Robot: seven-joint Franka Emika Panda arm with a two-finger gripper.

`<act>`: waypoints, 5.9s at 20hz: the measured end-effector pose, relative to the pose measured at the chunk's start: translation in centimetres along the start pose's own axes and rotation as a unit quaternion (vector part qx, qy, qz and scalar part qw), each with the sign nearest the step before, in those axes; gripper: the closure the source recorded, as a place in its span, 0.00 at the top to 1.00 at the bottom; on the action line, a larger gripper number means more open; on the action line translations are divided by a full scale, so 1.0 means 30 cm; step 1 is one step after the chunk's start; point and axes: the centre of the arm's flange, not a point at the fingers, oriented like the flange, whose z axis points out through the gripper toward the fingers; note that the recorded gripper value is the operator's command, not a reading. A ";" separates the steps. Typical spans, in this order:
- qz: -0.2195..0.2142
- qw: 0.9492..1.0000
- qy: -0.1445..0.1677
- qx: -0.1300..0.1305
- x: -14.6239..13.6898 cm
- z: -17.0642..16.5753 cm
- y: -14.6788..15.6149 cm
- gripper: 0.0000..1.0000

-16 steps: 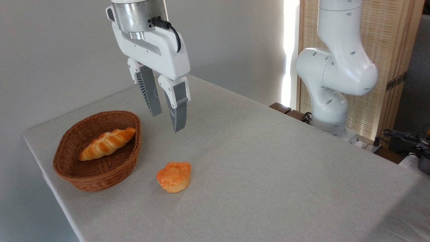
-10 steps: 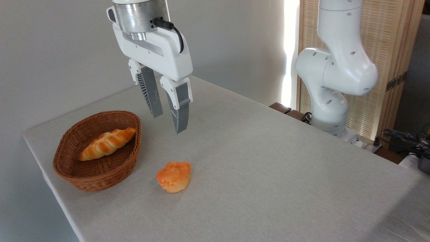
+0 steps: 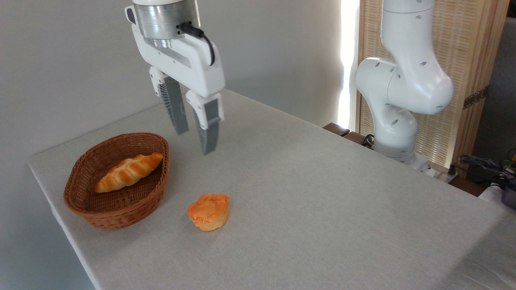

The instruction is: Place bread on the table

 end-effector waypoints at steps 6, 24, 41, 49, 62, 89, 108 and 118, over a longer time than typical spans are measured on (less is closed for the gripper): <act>0.043 0.998 0.047 0.003 0.290 0.140 0.200 1.00; 0.101 0.984 0.141 0.027 0.556 0.716 0.477 1.00; 0.071 0.986 0.152 0.018 0.592 0.822 0.497 0.21; 0.069 0.985 0.158 0.021 0.597 0.801 0.491 0.24; 0.086 0.994 0.048 -0.040 0.325 0.412 0.357 0.37; 0.268 0.955 -0.116 -0.060 0.127 0.596 0.491 1.00; 0.025 0.999 -0.003 0.040 -0.069 -0.022 -0.014 1.00; 0.007 0.999 -0.009 0.033 -0.057 -0.008 -0.019 1.00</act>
